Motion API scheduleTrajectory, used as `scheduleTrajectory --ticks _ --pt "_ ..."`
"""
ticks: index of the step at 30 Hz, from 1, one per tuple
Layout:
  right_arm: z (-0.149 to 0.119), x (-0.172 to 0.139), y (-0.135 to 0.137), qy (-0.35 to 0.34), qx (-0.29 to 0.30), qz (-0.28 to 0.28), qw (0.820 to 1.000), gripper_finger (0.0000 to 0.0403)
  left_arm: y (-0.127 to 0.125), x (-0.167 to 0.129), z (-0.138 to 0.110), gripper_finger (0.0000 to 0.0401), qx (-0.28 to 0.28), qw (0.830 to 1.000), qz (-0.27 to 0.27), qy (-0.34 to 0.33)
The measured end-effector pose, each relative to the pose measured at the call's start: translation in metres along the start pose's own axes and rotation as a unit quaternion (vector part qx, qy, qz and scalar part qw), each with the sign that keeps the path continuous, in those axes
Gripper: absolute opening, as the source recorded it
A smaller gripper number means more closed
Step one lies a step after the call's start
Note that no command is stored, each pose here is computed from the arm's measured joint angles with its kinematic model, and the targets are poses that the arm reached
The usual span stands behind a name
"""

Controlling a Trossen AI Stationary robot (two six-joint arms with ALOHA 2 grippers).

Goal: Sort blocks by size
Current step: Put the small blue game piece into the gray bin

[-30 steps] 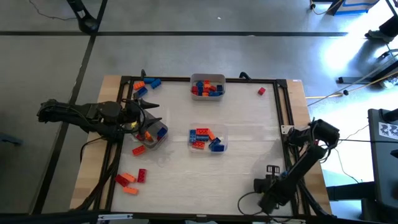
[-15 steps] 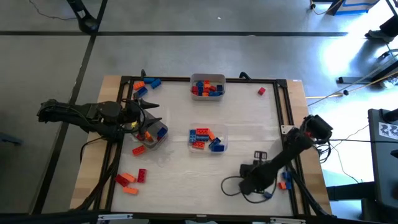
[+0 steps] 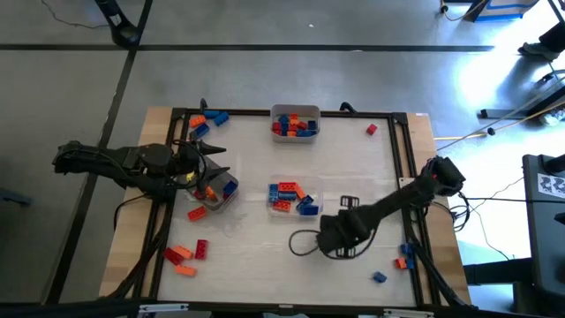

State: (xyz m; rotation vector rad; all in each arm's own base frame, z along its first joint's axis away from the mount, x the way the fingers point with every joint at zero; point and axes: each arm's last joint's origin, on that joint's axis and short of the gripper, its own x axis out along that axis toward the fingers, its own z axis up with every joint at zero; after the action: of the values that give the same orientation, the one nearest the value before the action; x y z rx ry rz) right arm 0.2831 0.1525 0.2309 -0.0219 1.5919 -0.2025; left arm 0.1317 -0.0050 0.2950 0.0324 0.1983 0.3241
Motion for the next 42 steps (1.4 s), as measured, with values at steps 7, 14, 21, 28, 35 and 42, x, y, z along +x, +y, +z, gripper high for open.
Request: scheduleTrajectory --ticks 7,14,21,28,35,42 --pt "0.023 -0.044 -0.021 -0.062 -0.003 -0.012 0.998 0.0139 0.0 0.0 0.0 0.0265 -0.01 1.0 0.0 0.0" --pt "0.052 -0.062 -0.06 -0.142 -0.043 -0.069 0.987 0.014 0.0 0.0 0.0 0.0265 -0.017 1.0 0.0 0.0" --pt "0.085 -0.051 -0.131 -0.161 -0.033 -0.112 0.98 0.0143 0.0 0.0 0.0 0.0265 -0.018 1.0 0.0 0.0" --pt "0.109 -0.031 -0.218 -0.218 0.016 -0.12 0.968 0.0142 0.0 0.0 0.0 0.0265 -0.016 1.0 0.0 0.0" --pt "0.111 0.0 -0.296 -0.285 0.109 -0.111 0.946 0.0142 0.0 0.0 0.0 0.0265 -0.012 1.0 0.0 0.0" --pt "0.1 0.034 -0.338 -0.342 0.19 -0.098 0.915 0.0142 0.0 0.0 0.0 0.0265 -0.012 1.0 0.0 0.0"
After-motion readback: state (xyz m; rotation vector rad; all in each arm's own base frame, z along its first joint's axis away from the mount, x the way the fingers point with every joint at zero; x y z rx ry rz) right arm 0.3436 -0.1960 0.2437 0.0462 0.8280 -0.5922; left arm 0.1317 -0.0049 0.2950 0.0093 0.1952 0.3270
